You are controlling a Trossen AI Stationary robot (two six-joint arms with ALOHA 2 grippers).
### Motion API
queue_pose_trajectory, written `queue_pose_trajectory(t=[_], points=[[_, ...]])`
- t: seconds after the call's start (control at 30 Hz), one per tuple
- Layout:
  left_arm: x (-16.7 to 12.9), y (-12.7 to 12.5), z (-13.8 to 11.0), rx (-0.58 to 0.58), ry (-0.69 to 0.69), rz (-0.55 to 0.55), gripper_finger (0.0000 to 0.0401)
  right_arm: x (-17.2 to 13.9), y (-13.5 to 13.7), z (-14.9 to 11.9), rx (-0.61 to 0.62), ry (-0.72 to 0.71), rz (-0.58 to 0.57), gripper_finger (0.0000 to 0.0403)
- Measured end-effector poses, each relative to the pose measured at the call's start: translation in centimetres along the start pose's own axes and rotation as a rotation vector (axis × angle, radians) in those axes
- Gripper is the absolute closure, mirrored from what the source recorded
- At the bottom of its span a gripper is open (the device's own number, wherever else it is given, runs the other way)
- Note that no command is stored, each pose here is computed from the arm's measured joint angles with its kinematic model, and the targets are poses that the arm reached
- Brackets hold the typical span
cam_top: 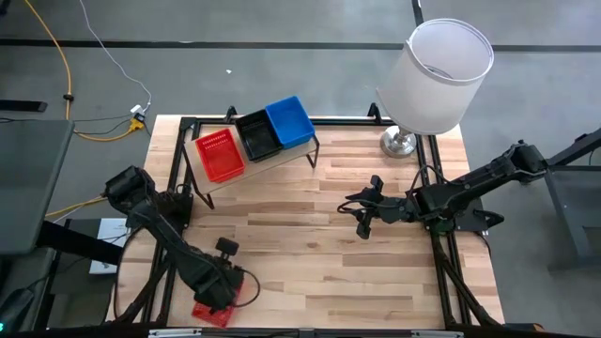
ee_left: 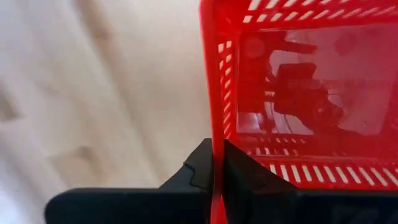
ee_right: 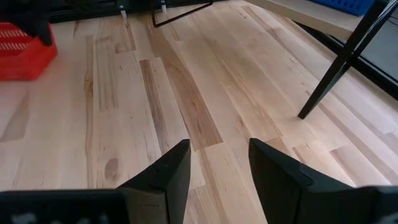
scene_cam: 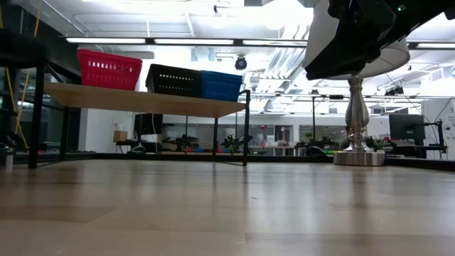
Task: Stack baskets on shelf by color
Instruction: Stack the red bin on top of the other red bin on the shelf
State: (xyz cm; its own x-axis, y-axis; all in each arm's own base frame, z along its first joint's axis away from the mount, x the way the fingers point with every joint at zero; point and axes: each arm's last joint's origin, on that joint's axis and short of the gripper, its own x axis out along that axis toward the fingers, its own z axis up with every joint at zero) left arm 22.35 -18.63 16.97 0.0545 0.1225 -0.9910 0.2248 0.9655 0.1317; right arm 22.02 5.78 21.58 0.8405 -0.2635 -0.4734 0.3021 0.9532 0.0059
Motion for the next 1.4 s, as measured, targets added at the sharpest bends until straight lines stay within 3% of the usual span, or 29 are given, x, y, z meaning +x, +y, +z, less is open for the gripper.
queue_pose_trajectory(t=[0.1, 0.27, 0.43, 0.67, 0.77, 1.07, 1.2, 1.4], points=[[-1.8, 1.7, 0.3, -0.003, -0.055, 0.054, 0.0397, 0.0, 0.0, 0.0, -0.001, 0.001, 0.000, 0.0252], [-8.7, 5.1, -1.1, -0.072, -0.289, 0.214, 0.0399, 0.0, 0.0, 0.0, -0.001, 0.001, 0.000, 0.0252], [-15.5, 9.1, -4.3, -0.248, -0.502, 0.398, 0.0400, 0.0, 0.0, 0.0, -0.001, 0.001, -0.001, 0.0252], [-21.6, 15.2, -7.6, -0.538, -0.512, 0.535, 0.0400, 0.0, -0.1, 0.0, 0.001, -0.001, -0.008, 0.0252], [-23.8, 17.2, -7.9, -0.583, -0.529, 0.529, 0.0400, 0.0, -0.1, 0.0, 0.003, -0.001, -0.008, 0.0252], [-26.9, 21.6, -9.8, -0.725, -0.538, 0.574, 0.0401, 0.0, -0.1, 0.0, 0.001, 0.003, -0.008, 0.0252], [-27.7, 22.3, -12.7, -0.812, -0.571, 0.553, 0.0401, 0.0, -0.1, -0.1, -0.001, 0.006, -0.008, 0.0252], [-28.9, 21.3, -18.2, -0.915, -0.692, 0.532, 0.0401, 0.0, -0.1, -0.2, -0.007, 0.014, -0.011, 0.0252]])
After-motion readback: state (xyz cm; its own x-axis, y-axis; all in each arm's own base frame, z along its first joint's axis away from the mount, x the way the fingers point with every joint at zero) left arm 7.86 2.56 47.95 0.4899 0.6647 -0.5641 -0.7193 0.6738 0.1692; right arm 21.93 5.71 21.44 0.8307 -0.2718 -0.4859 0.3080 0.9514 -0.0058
